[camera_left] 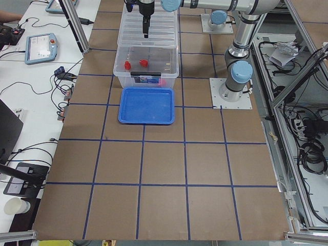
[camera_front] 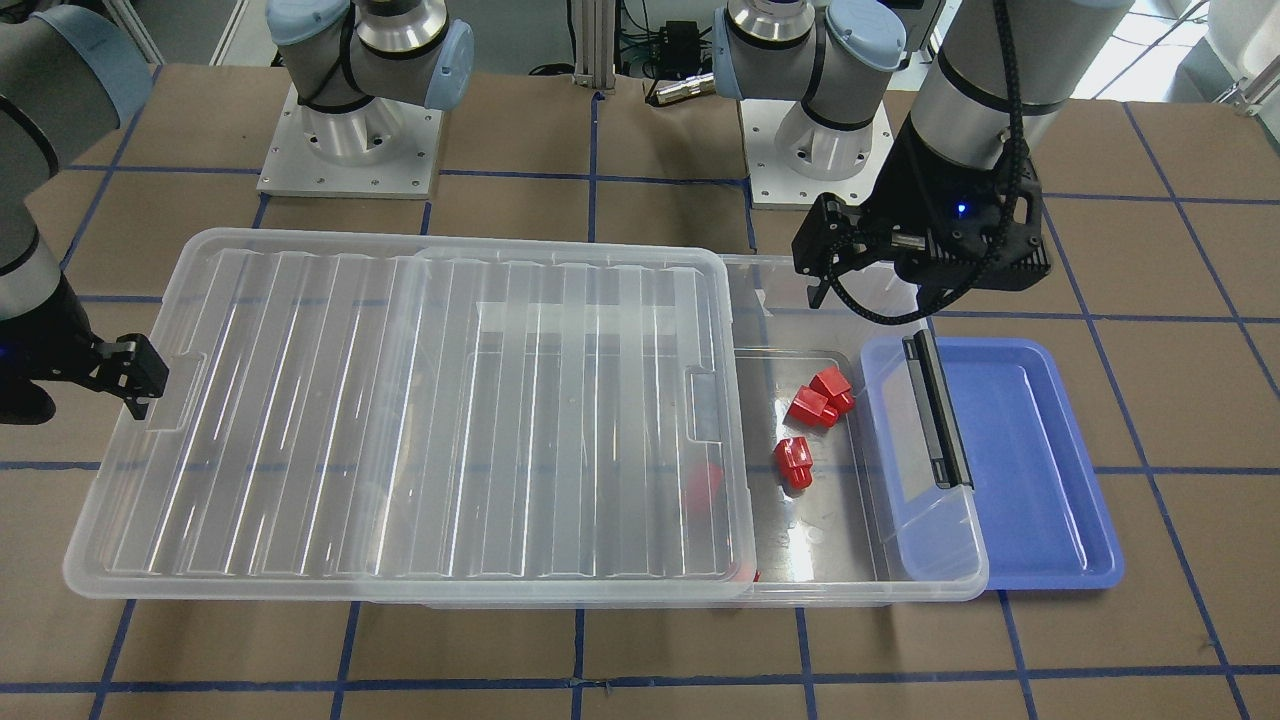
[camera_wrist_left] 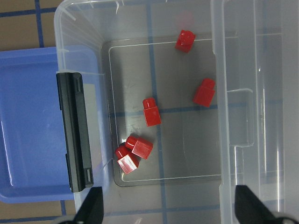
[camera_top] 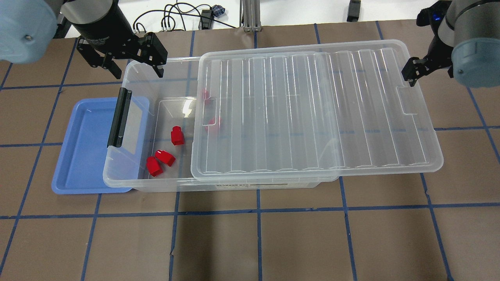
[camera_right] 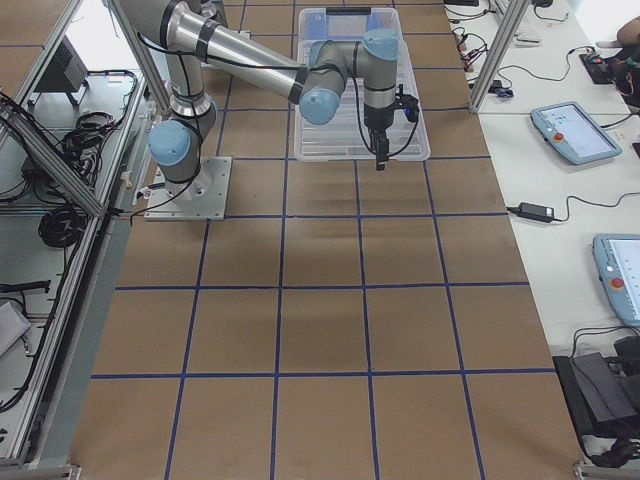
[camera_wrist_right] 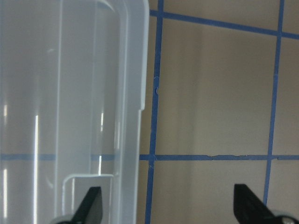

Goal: Place red block in blue tray from box

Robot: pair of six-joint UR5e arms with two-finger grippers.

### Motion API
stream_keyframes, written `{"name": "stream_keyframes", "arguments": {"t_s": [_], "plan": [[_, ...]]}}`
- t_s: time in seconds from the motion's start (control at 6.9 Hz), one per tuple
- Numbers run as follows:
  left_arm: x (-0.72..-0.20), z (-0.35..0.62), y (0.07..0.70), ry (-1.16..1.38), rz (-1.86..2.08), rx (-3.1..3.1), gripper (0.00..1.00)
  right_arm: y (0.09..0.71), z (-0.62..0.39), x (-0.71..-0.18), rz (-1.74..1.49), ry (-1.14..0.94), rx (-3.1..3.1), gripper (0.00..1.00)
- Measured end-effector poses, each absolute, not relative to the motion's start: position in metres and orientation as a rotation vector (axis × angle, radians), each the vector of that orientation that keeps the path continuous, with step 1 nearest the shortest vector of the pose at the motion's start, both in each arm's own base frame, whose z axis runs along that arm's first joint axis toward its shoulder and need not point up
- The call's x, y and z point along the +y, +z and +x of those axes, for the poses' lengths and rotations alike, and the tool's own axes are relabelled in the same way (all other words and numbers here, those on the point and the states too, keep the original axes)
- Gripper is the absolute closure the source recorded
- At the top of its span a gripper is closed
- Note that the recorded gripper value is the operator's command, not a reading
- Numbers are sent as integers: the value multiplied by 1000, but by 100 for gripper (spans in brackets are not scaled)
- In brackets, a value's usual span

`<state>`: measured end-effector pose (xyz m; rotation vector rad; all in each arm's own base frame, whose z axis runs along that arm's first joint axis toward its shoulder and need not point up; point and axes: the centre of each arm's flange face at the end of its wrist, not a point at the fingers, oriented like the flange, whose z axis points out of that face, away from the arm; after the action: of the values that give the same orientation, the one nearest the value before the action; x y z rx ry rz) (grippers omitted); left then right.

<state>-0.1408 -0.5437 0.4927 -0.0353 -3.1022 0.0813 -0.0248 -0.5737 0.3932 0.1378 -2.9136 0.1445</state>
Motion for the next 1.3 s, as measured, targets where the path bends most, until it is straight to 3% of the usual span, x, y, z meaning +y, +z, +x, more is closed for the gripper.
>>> {"name": "stream_keyframes", "arguments": {"t_s": [0.58, 1.3], "plan": [[-577, -132, 393, -98, 114, -3094, 0, 489, 74, -549, 123, 241, -3105, 0], [-586, -129, 322, -147, 223, -3090, 0, 510, 90, -528, 65, 158, -3131, 0]]}}
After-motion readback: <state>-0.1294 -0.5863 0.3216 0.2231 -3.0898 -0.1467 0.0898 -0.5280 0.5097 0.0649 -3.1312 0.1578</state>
